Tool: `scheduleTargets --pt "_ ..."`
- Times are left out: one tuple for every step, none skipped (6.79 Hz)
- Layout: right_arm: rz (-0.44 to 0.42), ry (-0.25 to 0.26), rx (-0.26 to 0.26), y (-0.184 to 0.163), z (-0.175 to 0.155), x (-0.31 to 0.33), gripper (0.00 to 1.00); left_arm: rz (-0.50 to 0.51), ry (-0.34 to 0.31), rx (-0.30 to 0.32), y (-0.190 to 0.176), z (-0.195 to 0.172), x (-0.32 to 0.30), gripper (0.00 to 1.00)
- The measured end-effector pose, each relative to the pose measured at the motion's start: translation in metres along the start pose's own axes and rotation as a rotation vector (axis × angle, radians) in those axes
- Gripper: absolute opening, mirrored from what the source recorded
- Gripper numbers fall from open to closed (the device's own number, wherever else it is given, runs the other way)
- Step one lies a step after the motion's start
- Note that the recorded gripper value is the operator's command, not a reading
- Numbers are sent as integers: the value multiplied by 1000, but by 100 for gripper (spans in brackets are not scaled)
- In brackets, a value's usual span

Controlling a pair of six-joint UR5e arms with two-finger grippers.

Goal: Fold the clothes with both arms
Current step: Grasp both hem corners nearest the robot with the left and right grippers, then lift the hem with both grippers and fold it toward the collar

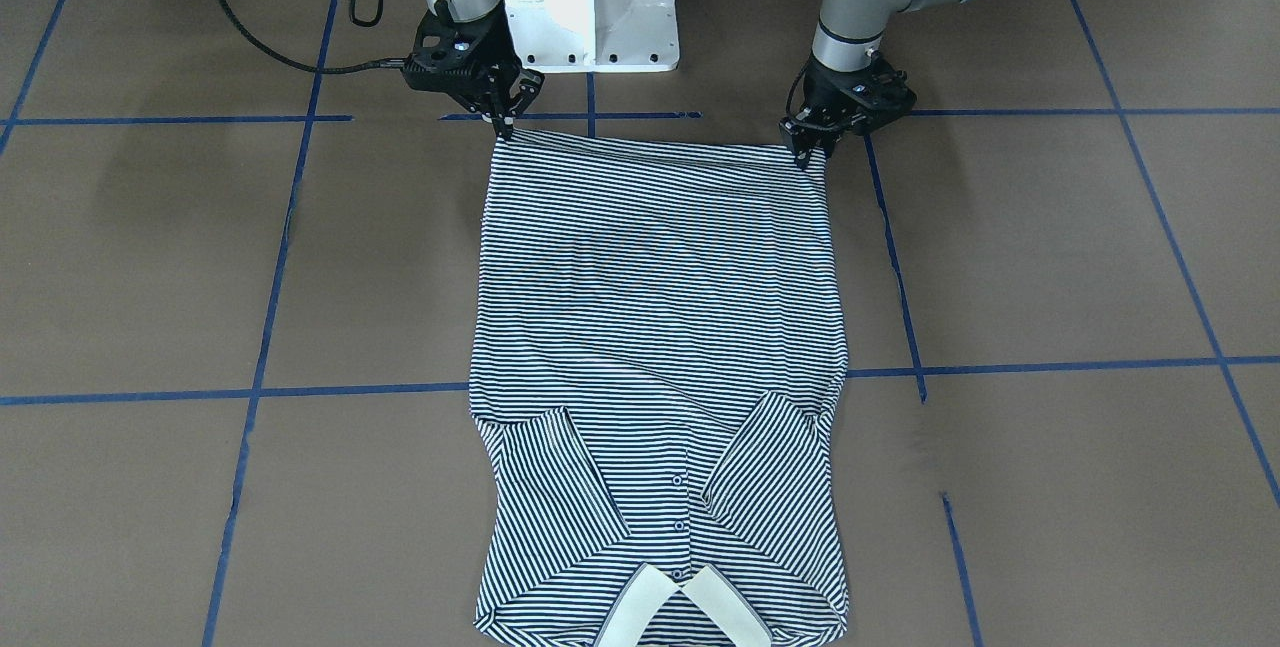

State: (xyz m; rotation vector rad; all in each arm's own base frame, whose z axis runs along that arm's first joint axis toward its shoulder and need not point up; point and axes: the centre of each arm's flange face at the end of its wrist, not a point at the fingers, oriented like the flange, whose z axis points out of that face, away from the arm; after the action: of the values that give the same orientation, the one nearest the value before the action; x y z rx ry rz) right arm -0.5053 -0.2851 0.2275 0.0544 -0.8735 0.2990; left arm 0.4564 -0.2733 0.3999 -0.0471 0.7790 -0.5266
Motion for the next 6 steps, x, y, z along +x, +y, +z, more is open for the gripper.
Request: scheduleTargets --pt "0 1 0 0 0 0 0 1 -5 0 2 -4 3 0" --pt "1 2 0 -1 0 1 0 2 -8 -1 4 -11 5 0" --pt "1 1 -1 -1 -1 3 0 3 -8 -4 6 -19 10 0" --pt "-1 0 -3 -2 -6 10 0 4 0 -8 9 -30 16 0" --pt "-6 3 -4 -3 -12 25 0 10 2 -14 15 -46 24 0" --pt "-10 11 -8 -3 -19 43 0 22 -14 -22 28 -62 35 0"
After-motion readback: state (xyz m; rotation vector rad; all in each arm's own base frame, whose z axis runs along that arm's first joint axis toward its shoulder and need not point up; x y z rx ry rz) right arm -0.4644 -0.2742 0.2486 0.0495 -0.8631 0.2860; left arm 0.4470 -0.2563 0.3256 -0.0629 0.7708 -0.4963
